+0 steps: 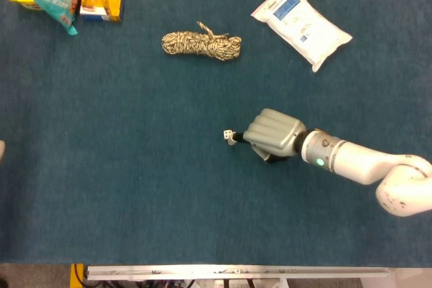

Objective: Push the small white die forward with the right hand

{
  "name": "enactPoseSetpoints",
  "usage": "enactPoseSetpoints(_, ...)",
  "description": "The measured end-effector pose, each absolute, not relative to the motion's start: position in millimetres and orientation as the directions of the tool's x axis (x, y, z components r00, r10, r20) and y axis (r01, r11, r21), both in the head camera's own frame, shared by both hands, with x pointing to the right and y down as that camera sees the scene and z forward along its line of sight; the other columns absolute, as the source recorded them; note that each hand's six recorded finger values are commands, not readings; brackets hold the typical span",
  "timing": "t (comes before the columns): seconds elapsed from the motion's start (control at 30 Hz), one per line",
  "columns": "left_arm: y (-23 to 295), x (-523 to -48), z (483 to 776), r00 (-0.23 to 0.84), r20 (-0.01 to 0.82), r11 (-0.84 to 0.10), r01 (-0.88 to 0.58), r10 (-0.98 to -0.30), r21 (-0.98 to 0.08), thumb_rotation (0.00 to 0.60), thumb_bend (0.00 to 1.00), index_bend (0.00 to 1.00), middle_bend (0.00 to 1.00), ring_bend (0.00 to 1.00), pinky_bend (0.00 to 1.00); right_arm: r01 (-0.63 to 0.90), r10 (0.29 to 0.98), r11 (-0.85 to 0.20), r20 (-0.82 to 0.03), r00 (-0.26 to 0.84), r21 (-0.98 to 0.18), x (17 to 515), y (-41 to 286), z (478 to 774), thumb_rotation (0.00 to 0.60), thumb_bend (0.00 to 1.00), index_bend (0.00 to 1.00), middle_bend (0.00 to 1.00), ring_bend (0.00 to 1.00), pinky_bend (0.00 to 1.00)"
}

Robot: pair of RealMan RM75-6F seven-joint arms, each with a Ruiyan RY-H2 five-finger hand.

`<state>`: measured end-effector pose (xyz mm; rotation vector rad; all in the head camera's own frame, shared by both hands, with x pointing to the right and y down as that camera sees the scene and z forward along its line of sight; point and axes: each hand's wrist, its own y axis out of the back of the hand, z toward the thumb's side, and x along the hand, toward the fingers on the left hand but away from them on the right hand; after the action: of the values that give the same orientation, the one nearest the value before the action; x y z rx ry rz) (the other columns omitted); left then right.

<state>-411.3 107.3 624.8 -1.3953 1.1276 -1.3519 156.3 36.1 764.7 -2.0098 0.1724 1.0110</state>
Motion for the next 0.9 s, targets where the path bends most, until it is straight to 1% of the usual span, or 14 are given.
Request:
enactPoseSetpoints(0.57,105.8,-411.7,624.7,-0.002,0.216,-0.216,-0.038,-0.976,-0.976,0.600,0.26,0.05,0.12,0.07,0.01,-0.387,0.319,-0.625,-0.674,0.666,-0.678,146.5,7.4,763.3,0.600,1.00,0.22,1.00,1.00,1.00)
enactPoseSetpoints(0.77,106.2,-411.7,624.2,-0.002,0.216,-0.215,-0.038,-0.976,-0.976,0.600,0.26,0.06,0.12,0.07,0.01,-0.367,0.319,-0.635,-0.664,0.677,-0.680,147.9,8.5,755.2,0.600,1.00,0.22,1.00,1.00,1.00)
enactPoseSetpoints(0.9,106.2,-410.6,625.0,0.001,0.219,-0.219,-0.034,-0.976,-0.975,0.600,0.26,0.06,0.12,0.07,0.01,-0.390,0.307,-0.630,-0.677,0.669,-0.671,151.8,11.0,758.1,0.600,1.00,0.22,1.00,1.00,1.00)
